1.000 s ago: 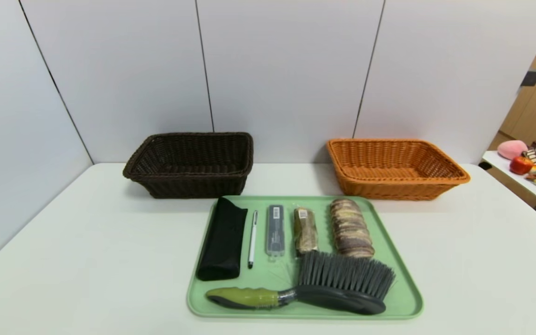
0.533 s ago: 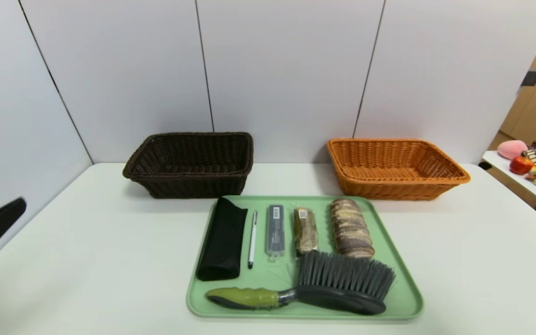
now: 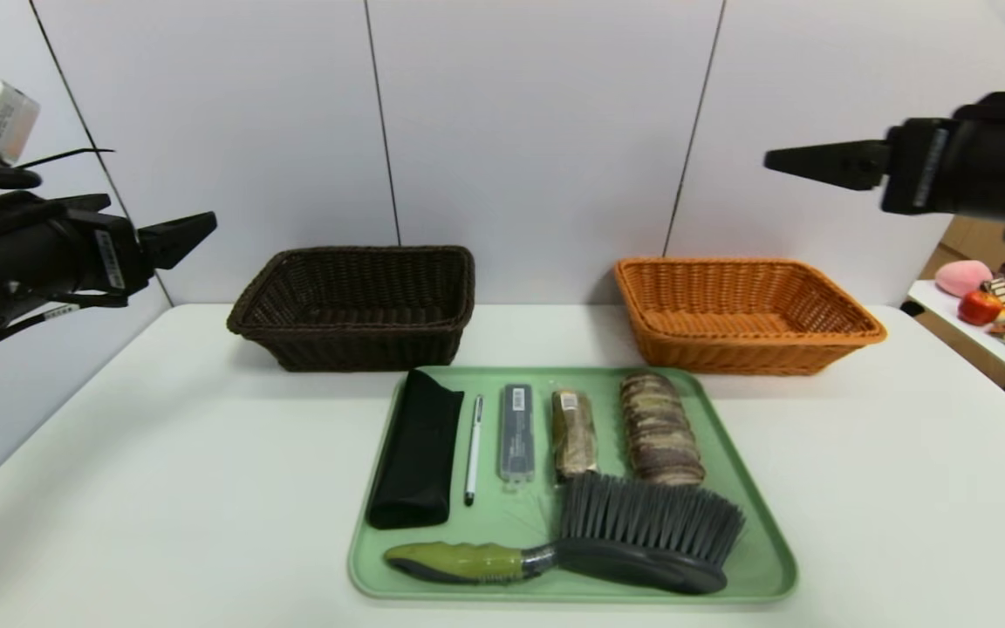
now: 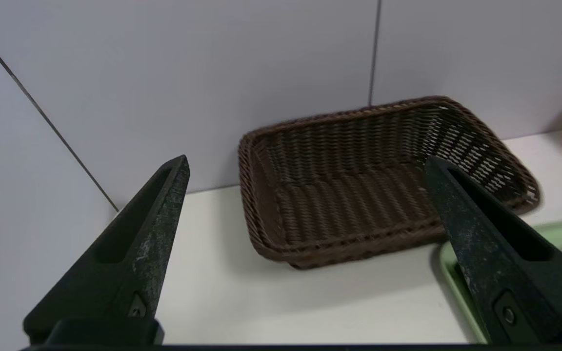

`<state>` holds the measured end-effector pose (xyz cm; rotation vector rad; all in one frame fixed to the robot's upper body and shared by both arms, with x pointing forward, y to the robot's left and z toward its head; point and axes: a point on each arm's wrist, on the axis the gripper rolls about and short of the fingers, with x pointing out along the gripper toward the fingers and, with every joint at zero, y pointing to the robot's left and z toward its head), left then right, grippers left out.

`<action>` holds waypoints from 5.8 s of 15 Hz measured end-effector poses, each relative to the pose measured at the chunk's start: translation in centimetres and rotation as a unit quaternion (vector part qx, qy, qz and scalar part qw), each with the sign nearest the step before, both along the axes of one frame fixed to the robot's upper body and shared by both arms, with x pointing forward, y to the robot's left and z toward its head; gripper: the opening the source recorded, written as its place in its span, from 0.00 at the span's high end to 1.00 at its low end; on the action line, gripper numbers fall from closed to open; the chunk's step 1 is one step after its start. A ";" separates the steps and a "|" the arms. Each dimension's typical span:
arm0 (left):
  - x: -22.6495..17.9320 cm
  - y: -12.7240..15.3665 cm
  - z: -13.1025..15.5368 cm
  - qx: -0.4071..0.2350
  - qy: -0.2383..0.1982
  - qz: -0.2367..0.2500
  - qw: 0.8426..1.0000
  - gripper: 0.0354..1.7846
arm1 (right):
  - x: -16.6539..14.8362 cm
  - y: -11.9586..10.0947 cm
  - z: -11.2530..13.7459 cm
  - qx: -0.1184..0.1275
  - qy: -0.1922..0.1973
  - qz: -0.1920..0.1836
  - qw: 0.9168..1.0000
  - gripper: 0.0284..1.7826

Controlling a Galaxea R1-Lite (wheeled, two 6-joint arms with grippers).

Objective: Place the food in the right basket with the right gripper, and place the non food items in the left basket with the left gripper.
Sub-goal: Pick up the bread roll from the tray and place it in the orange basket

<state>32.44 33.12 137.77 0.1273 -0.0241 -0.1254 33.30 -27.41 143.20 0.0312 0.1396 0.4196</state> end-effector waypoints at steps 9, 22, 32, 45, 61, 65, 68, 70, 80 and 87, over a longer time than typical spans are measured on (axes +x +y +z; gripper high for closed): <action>4.2 0.2 -2.2 0.021 0.027 0.021 0.999 0.06 | 6.4 9.5 -5.7 -0.057 0.329 -0.015 0.942 0.04; 6.2 0.4 -4.1 0.019 0.027 0.048 0.998 0.06 | 7.3 9.6 -13.1 -0.059 0.416 -0.062 0.905 0.04; 6.5 0.5 -5.1 0.015 0.041 0.050 0.998 0.06 | 6.8 9.1 -17.5 -0.078 0.435 -0.083 0.893 0.04; 6.4 1.4 -5.1 0.013 0.035 0.063 0.997 0.06 | 6.7 9.8 -18.6 -0.080 0.412 -0.078 0.905 0.58; 5.2 2.1 -5.0 0.011 0.031 0.078 0.996 0.06 | 5.7 1.7 -2.4 -0.014 -0.008 -0.107 0.994 0.93; 4.7 2.1 -4.9 0.008 -0.006 0.076 0.997 0.06 | 9.4 -3.2 -4.9 -0.042 -0.002 -0.188 0.981 0.93; 4.6 2.0 -5.3 0.007 -0.006 0.075 0.997 0.06 | 11.6 -4.7 -7.7 -0.047 0.017 -0.212 0.976 0.93; 4.7 2.0 -5.4 0.005 -0.007 0.074 0.997 0.06 | 13.0 -5.2 -9.1 -0.043 0.003 -0.220 0.975 0.93; 5.5 2.1 -6.0 0.001 -0.027 0.074 0.997 0.06 | 16.3 -6.6 -14.4 -0.057 0.056 -0.234 0.969 0.93; 5.7 2.1 -6.2 0.001 -0.025 0.075 0.997 0.06 | 16.7 -6.6 -14.4 -0.054 0.043 -0.236 0.969 0.93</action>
